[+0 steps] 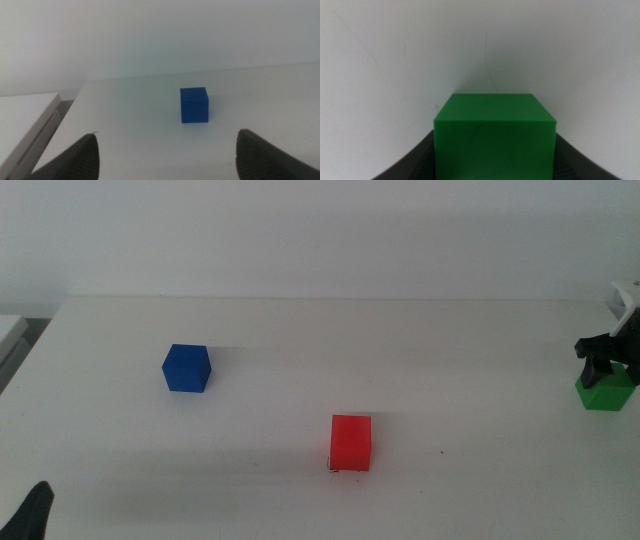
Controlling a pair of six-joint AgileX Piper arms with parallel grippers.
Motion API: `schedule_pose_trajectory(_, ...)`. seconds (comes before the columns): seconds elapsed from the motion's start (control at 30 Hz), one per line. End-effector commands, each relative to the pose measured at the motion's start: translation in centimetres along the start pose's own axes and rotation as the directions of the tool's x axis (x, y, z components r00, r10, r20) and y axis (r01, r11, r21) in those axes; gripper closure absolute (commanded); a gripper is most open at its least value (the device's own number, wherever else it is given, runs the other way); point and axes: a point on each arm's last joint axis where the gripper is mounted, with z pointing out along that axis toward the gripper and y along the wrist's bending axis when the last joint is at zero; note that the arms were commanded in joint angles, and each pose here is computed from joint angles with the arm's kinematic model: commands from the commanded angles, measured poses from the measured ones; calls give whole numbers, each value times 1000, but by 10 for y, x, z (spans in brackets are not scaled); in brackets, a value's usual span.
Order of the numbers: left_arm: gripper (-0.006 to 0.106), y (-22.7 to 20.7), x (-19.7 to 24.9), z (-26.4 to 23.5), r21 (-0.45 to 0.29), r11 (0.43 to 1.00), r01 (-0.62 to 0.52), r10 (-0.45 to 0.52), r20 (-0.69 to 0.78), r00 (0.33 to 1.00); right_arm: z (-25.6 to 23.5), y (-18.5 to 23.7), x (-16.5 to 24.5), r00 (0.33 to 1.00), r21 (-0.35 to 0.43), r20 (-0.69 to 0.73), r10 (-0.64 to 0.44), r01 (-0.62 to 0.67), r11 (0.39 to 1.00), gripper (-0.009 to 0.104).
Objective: Stack red cubes first, then green, then blue cubes in a specific spot.
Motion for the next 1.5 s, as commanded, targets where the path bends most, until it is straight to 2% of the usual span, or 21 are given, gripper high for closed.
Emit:
schedule_pose_trajectory(0.0, 7, 0, -1, 0, -1, 1000, 8, -8, 17, 1000, -5, 2, 0, 1000, 4, 7, -21, 21, 1000, 83)
schedule_pose_trajectory(0.03, 7, 0, -1, 0, -1, 1000, 8, -8, 17, 1000, -10, 7, -1, 1000, 4, 20, -22, 22, 1000, 96)
schedule_pose_trajectory(0.2, 7, 0, -1, 0, -1, 1000, 8, -8, 17, 1000, -61, 49, 0, 993, 10, 99, 60, -61, 998, 88)
schedule_pose_trajectory(0.33, 7, 0, -1, 0, -1, 1000, 8, -8, 17, 1000, -99, 128, 20, 993, -26, 80, 84, -82, 996, 87)
schedule_pose_trajectory(0.43, 7, 0, -1, 0, -1, 1000, 8, -8, 17, 1000, -107, 211, 46, 996, -34, 87, 21, -18, 999, 87)
schedule_pose_trajectory(0.53, 7, 0, -1, 0, -1, 1000, 8, -8, 17, 1000, -110, 266, 74, 994, -6, 109, -23, 24, 1000, 87)
schedule_pose_trajectory(0.67, 7, 0, -1, 0, -1, 1000, 8, -8, 17, 1000, -117, 320, 107, 981, -14, 184, -64, 67, 998, 87)
schedule_pose_trajectory(0.73, 7, 0, -1, 0, -1, 1000, 8, -8, 17, 1000, -118, 332, 116, 985, -69, 170, -9, 21, 997, 87)
schedule_pose_trajectory(0.77, 7, 0, -1, 0, -1, 1000, 8, -8, 17, 1000, -119, 334, 118, 985, -73, 171, 7, 5, 997, 87)
schedule_pose_trajectory(0.87, 7, 0, -1, 0, -1, 1000, 8, -8, 17, 1000, -113, 344, 126, 978, -3, 210, 8, -7, 1000, 87)
schedule_pose_trajectory(0.97, 7, 0, -1, 0, -1, 1000, 8, -8, 17, 1000, -109, 355, 126, 980, -18, 197, 28, -25, 1000, 87)
schedule_pose_trajectory(1.23, 7, 0, -1, 0, -1, 1000, 8, -8, 17, 1000, -93, 368, 116, 988, 51, 152, 26, -34, 998, 87)
schedule_pose_trajectory(1.47, 7, 0, -1, 0, -1, 1000, 8, -8, 17, 1000, -86, 369, 117, 992, 59, 123, -1, -6, 998, 87)
